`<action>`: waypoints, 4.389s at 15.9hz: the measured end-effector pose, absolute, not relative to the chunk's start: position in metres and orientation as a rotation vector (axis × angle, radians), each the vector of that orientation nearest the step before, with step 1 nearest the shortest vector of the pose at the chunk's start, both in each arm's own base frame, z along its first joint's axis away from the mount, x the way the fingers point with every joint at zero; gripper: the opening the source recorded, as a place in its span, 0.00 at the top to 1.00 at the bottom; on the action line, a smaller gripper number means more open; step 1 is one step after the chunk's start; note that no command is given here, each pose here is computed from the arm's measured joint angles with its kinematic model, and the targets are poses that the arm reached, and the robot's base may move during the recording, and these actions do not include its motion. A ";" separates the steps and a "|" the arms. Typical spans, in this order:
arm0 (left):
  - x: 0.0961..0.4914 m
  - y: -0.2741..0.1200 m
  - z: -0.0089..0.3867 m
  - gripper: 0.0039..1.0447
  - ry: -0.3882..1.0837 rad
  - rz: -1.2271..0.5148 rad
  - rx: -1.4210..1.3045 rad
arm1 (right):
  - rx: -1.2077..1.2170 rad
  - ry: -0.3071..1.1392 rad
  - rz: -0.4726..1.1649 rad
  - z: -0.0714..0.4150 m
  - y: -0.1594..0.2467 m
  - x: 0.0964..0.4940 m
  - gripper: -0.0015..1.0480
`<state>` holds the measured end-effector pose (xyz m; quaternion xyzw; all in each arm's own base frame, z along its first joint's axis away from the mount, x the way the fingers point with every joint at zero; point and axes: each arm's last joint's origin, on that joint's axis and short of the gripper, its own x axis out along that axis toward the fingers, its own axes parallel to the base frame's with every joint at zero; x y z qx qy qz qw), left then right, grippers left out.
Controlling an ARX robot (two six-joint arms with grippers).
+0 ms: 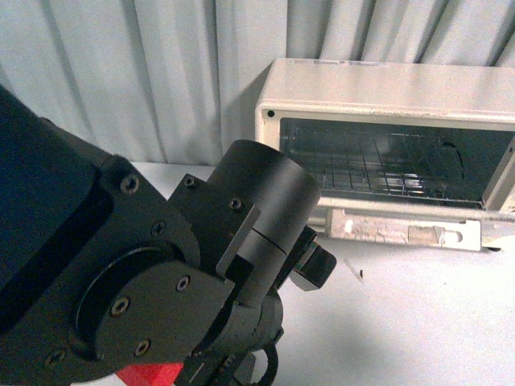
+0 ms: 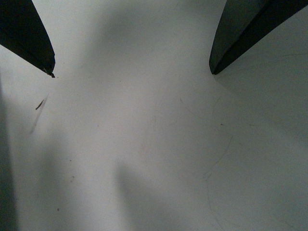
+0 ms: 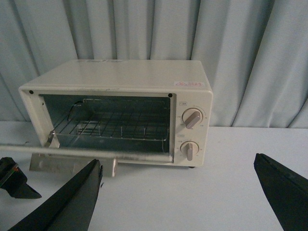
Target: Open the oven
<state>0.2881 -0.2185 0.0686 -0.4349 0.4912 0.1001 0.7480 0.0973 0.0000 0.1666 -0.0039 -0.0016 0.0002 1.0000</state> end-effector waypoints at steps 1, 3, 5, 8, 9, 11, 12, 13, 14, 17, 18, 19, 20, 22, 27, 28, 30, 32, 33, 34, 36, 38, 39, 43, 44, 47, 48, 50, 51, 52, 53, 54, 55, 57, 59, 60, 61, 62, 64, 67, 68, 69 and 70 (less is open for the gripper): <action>0.282 -0.217 0.066 0.06 1.056 0.204 -0.967 | -0.008 -0.003 0.000 0.167 0.000 0.097 0.06; 0.275 -0.215 0.062 0.06 1.049 0.218 -0.989 | -0.008 -0.003 0.000 0.167 0.000 0.097 0.06; 0.275 -0.216 0.055 0.08 1.017 0.198 -0.985 | -0.008 -0.004 0.000 0.167 0.000 0.097 0.06; 0.211 -0.118 0.013 0.48 0.530 0.145 -0.216 | -0.007 -0.003 -0.005 0.167 0.000 0.097 0.06; 0.199 -0.082 0.062 0.78 0.382 0.034 0.035 | -0.007 -0.004 0.000 0.167 0.000 0.097 0.06; 0.176 -0.057 0.069 0.99 0.413 0.012 0.108 | -0.007 -0.003 -0.001 0.167 0.000 0.097 0.06; 0.173 -0.051 0.077 0.99 0.378 0.012 0.096 | -0.007 -0.003 -0.001 0.167 0.000 0.097 0.06; 0.171 -0.043 0.093 0.99 0.286 0.015 0.064 | -0.007 -0.003 -0.001 0.167 0.000 0.097 0.06; 0.168 -0.038 0.106 0.99 0.211 0.012 0.039 | -0.007 -0.003 -0.001 0.167 0.000 0.097 0.06; 0.162 -0.025 0.143 0.99 0.002 0.004 -0.018 | -0.007 -0.003 -0.001 0.167 0.000 0.097 0.06; 0.160 -0.022 0.147 0.99 -0.003 0.005 -0.018 | -0.007 -0.003 -0.001 0.167 0.000 0.097 0.06; 0.156 -0.019 0.152 0.99 -0.009 0.005 -0.019 | -0.007 -0.003 -0.001 0.167 0.000 0.097 0.06; 0.152 -0.016 0.156 0.99 -0.017 0.004 -0.020 | -0.007 -0.003 -0.001 0.167 0.000 0.097 0.06; 0.145 -0.013 0.161 0.99 -0.026 0.000 -0.021 | -0.007 -0.003 -0.001 0.167 0.000 0.097 0.06; 0.124 0.000 0.168 0.99 -0.009 -0.002 -0.017 | -0.007 -0.003 -0.001 0.167 0.000 0.097 0.06; 0.122 0.000 0.167 0.99 -0.002 -0.001 -0.018 | -0.007 -0.003 -0.001 0.167 0.000 0.097 0.06; 0.117 0.000 0.168 0.99 -0.002 -0.001 -0.018 | -0.007 -0.003 -0.001 0.167 0.000 0.097 0.06; 0.115 0.000 0.168 0.99 -0.005 -0.001 -0.018 | -0.007 -0.003 -0.001 0.167 0.000 0.097 0.06; 0.114 0.000 0.168 0.99 -0.005 -0.001 -0.017 | -0.007 -0.003 -0.001 0.167 0.000 0.097 0.06; 0.114 0.000 0.168 0.99 -0.003 -0.002 -0.017 | -0.007 -0.003 -0.001 0.167 0.000 0.097 0.06; 0.112 0.000 0.168 0.99 -0.004 -0.002 -0.018 | -0.007 -0.003 -0.001 0.167 0.000 0.097 0.06; 0.111 0.000 0.168 0.99 -0.006 -0.001 -0.018 | -0.007 -0.003 -0.001 0.167 0.000 0.097 0.06; 0.111 0.000 0.167 0.99 -0.004 -0.001 -0.018 | -0.007 -0.003 -0.001 0.167 0.000 0.097 0.06; 0.109 0.000 0.167 0.99 -0.003 -0.001 -0.018 | -0.007 -0.003 -0.001 0.167 0.000 0.097 0.06; 0.108 0.000 0.167 0.99 -0.004 -0.002 -0.018 | -0.007 -0.003 -0.001 0.167 0.000 0.097 0.06; 0.098 0.000 0.164 0.99 0.010 0.000 -0.017 | -0.008 -0.003 -0.001 0.167 0.000 0.097 0.06; 0.098 0.000 0.165 0.99 0.004 0.000 -0.018 | -0.007 -0.004 -0.001 0.167 0.000 0.097 0.06; 0.098 0.000 0.165 0.91 0.004 0.000 -0.017 | -0.007 -0.003 -0.001 0.167 0.000 0.097 0.06; 0.098 0.000 0.165 0.73 0.004 0.000 -0.018 | -0.007 -0.003 -0.001 0.167 0.000 0.097 0.06; 0.098 0.000 0.165 0.65 0.004 0.000 -0.018 | -0.007 -0.003 -0.001 0.167 0.000 0.097 0.06; 0.098 0.000 0.165 0.56 0.004 0.000 -0.018 | -0.007 -0.003 -0.001 0.167 0.000 0.097 0.06; 0.098 0.000 0.165 0.49 0.005 0.000 -0.018 | -0.007 -0.003 -0.001 0.167 0.000 0.097 0.06; 0.098 0.000 0.165 0.42 0.004 0.000 -0.018 | -0.007 -0.003 -0.001 0.167 0.000 0.097 0.06; 0.098 0.000 0.165 0.35 0.004 0.000 -0.017 | -0.007 -0.003 -0.001 0.167 0.000 0.097 0.06; 0.098 0.000 0.165 0.26 0.005 0.000 -0.018 | -0.007 -0.003 -0.001 0.167 0.000 0.097 0.06; 0.098 0.000 0.165 0.23 0.005 0.000 -0.018 | -0.007 -0.003 -0.001 0.167 0.000 0.097 0.06; 0.098 0.000 0.165 0.18 0.004 0.000 -0.018 | -0.007 -0.003 -0.001 0.167 0.000 0.097 0.06; 0.098 0.000 0.165 0.14 0.005 0.000 -0.018 | -0.007 -0.003 -0.001 0.167 0.000 0.097 0.06; 0.098 0.000 0.165 0.04 0.005 0.000 -0.017 | -0.007 -0.003 -0.001 0.167 0.000 0.097 0.06; 0.098 0.000 0.165 0.06 0.005 0.000 -0.017 | -0.007 -0.003 -0.001 0.167 0.000 0.097 0.06; 0.098 0.000 0.165 0.06 0.004 0.000 -0.017 | -0.007 -0.003 -0.001 0.167 0.000 0.097 0.06; 0.098 0.000 0.164 0.06 0.005 0.000 -0.017 | -0.007 -0.003 -0.001 0.167 0.000 0.097 0.06; 0.098 0.000 0.165 0.06 0.004 0.000 -0.017 | -0.007 -0.003 -0.001 0.167 0.000 0.097 0.06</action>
